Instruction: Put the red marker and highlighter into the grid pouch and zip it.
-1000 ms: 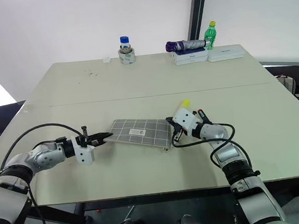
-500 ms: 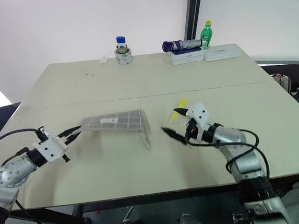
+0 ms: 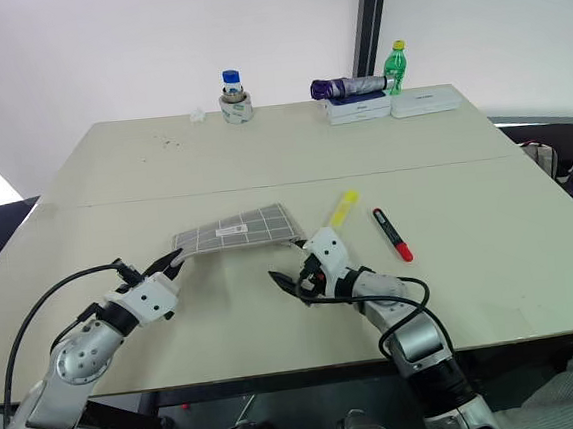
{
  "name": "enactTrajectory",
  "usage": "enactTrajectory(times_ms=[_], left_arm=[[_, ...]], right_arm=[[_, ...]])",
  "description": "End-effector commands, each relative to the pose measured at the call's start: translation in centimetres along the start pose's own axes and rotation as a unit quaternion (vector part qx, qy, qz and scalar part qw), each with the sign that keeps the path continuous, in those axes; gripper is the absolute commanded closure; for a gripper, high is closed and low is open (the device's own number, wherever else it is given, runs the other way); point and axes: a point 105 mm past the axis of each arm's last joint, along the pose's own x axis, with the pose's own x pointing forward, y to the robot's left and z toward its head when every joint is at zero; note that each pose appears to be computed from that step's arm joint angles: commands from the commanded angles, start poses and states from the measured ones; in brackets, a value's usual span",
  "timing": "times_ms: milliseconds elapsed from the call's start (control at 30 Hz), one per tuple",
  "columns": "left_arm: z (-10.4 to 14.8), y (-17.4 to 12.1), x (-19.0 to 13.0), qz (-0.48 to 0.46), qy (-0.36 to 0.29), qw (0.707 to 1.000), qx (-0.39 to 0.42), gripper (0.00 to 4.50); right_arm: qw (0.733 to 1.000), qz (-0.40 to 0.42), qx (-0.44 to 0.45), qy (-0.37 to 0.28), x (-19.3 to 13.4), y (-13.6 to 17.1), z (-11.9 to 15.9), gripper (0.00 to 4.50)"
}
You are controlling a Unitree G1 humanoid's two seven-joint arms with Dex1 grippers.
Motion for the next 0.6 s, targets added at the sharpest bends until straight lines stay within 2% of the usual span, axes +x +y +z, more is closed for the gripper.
enactTrajectory(times_ms=[33, 400, 500, 600], left_arm=[[1.6, 2.3, 0.1, 0.044, -0.031, 0.998, 0.011, 4.50], [2.7, 4.5, 0.6, 0.072, -0.058, 0.996, 0.010, 4.50], [2.4, 4.8, 0.8, 0.075, -0.054, 0.996, 0.018, 4.50], [2.1, 4.9, 0.8, 0.077, -0.049, 0.996, 0.023, 4.50]], right_arm=[[0.999, -0.036, -0.005, -0.027, 0.9, -0.8, 1.1, 0.11], [0.997, -0.040, 0.016, -0.070, 2.9, -1.6, 2.8, 0.11], [0.997, -0.030, 0.016, -0.067, 3.2, -1.4, 2.5, 0.93], [0.998, -0.032, 0.010, -0.061, 2.9, -1.5, 2.1, 2.39]])
